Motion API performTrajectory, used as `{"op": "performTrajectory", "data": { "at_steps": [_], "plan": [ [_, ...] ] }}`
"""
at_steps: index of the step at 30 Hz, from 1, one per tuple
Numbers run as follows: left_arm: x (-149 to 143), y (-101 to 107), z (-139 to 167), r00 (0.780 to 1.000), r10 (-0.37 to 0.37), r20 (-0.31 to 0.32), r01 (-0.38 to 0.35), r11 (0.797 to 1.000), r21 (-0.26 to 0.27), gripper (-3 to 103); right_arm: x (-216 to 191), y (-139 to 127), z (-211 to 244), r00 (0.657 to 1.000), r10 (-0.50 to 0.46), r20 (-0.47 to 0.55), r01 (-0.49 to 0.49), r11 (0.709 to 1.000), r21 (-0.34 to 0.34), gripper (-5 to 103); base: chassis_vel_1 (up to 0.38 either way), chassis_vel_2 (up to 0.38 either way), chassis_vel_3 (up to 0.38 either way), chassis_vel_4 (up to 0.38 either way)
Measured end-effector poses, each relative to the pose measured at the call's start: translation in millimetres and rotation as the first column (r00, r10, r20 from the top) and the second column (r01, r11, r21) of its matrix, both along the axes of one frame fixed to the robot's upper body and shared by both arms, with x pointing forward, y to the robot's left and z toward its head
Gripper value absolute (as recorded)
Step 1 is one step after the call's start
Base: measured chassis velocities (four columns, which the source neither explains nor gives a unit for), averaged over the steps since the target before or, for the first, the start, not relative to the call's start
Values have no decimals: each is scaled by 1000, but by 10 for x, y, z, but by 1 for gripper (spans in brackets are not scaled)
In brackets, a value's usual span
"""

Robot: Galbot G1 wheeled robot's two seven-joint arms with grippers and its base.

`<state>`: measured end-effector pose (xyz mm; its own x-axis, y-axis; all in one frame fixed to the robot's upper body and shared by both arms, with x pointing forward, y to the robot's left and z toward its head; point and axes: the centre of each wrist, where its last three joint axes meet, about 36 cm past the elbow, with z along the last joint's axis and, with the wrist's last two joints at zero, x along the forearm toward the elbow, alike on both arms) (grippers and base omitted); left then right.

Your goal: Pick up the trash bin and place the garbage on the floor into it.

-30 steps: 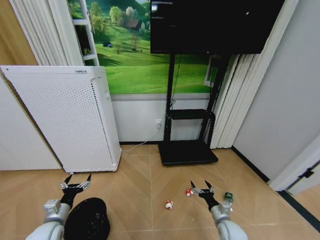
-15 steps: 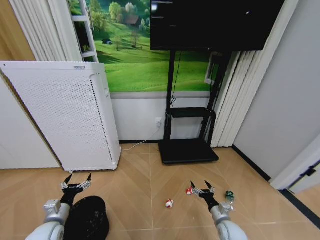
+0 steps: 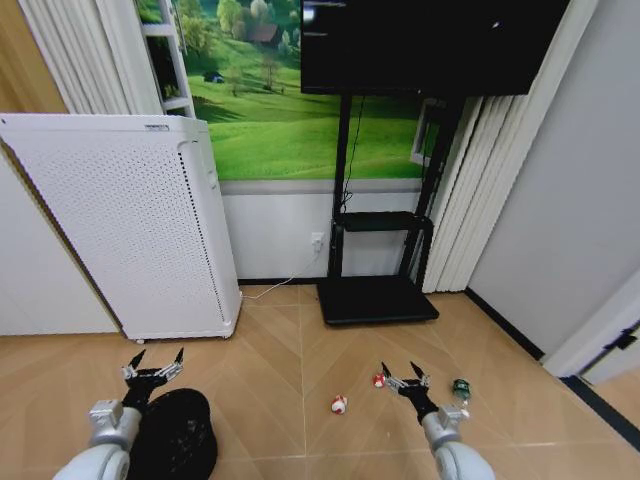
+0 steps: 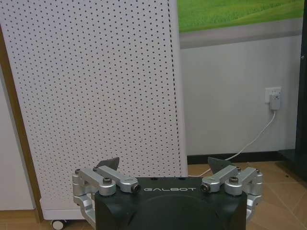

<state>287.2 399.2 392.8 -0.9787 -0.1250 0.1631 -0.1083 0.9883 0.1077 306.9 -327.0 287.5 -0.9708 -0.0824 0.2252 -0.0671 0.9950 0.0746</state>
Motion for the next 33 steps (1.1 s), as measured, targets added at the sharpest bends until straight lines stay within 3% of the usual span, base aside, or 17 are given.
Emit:
{"op": "performTrajectory", "data": {
  "at_steps": [8,10,13,17,18,27,31,33],
  "plan": [
    [-20,-6,-33,1000,30,0,-30,1000,-4,100,1,6,-19,1000,1,-7,-1,1000,1,100,0,0,0,0],
    [-144,-34,-11,997,57,-55,-60,997,-54,100,5,4,-48,1000,-2,-16,2,1000,4,100,0,0,0,0],
    [-203,-24,-7,995,64,-77,-69,996,-57,100,1,-1,-74,1000,-8,-25,9,1000,8,100,0,0,0,0],
    [-317,62,14,985,89,-145,-93,995,-24,100,-96,-77,-176,997,-59,-55,60,998,19,100,0,0,0,0],
    [-449,165,0,974,119,-193,-125,992,-17,100,-127,-98,-248,994,-79,-71,81,996,22,100,0,0,0,0],
    [-734,430,-71,948,186,-259,-185,982,29,100,-135,-81,-389,989,-100,-107,105,994,39,100,0,0,0,0],
    [-990,642,-131,905,248,-346,-252,967,33,100,-167,-51,-565,982,-114,-152,125,990,62,100,0,0,0,0],
    [-988,654,-185,899,251,-359,-258,966,30,100,-172,-52,-576,982,-115,-153,126,990,62,100,0,0,0,0]
  ]
}}
